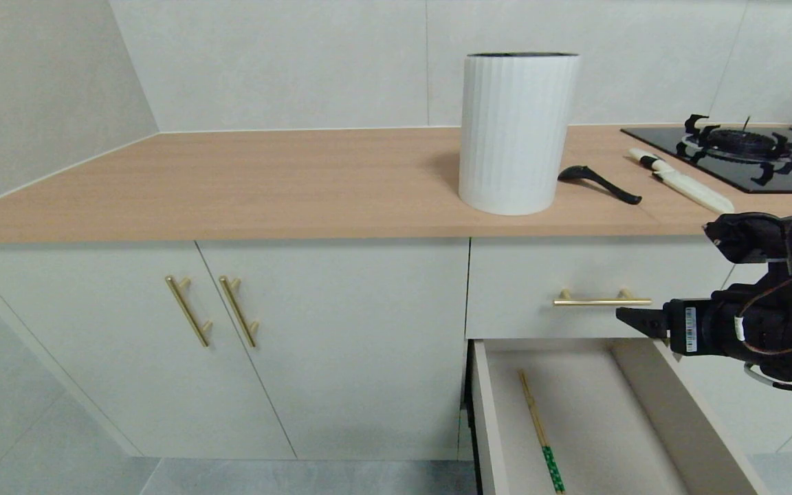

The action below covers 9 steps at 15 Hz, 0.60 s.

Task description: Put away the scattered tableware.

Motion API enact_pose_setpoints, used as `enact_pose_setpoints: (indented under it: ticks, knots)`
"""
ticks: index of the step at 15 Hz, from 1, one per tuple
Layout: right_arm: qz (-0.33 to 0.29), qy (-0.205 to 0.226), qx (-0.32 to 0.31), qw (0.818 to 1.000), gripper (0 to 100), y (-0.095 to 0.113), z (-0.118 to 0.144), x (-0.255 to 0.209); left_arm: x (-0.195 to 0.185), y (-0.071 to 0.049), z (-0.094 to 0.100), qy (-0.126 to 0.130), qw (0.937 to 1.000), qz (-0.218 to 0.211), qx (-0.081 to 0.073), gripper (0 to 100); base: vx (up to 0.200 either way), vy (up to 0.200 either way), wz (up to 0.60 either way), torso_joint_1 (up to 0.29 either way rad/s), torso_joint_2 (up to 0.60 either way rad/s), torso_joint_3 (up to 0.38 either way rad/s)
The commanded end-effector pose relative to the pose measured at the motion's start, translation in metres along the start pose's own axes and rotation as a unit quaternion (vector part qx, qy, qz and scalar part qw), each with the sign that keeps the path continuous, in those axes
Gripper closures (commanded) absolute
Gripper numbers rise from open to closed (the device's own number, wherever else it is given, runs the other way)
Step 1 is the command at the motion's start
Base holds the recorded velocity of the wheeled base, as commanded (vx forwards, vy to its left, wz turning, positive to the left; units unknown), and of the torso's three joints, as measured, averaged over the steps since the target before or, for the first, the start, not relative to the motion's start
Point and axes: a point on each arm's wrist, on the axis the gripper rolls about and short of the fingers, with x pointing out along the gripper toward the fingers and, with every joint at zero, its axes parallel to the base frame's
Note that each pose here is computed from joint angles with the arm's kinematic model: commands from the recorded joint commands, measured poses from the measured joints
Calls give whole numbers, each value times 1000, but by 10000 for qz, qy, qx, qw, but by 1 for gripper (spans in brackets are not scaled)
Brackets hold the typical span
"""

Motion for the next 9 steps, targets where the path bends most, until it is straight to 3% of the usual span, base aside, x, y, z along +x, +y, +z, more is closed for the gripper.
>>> enact_pose_setpoints:
  ticks: [1,9]
  knots:
    - [-8,24,-2,10000,0,0,-1,1,0,0,0,4,10000,6,-1,0,0,0,0,110,-520,-315]
    - [-22,105,-98,9999,0,0,-4,4,0,0,0,4,10000,6,-1,0,0,0,0,176,-477,-292]
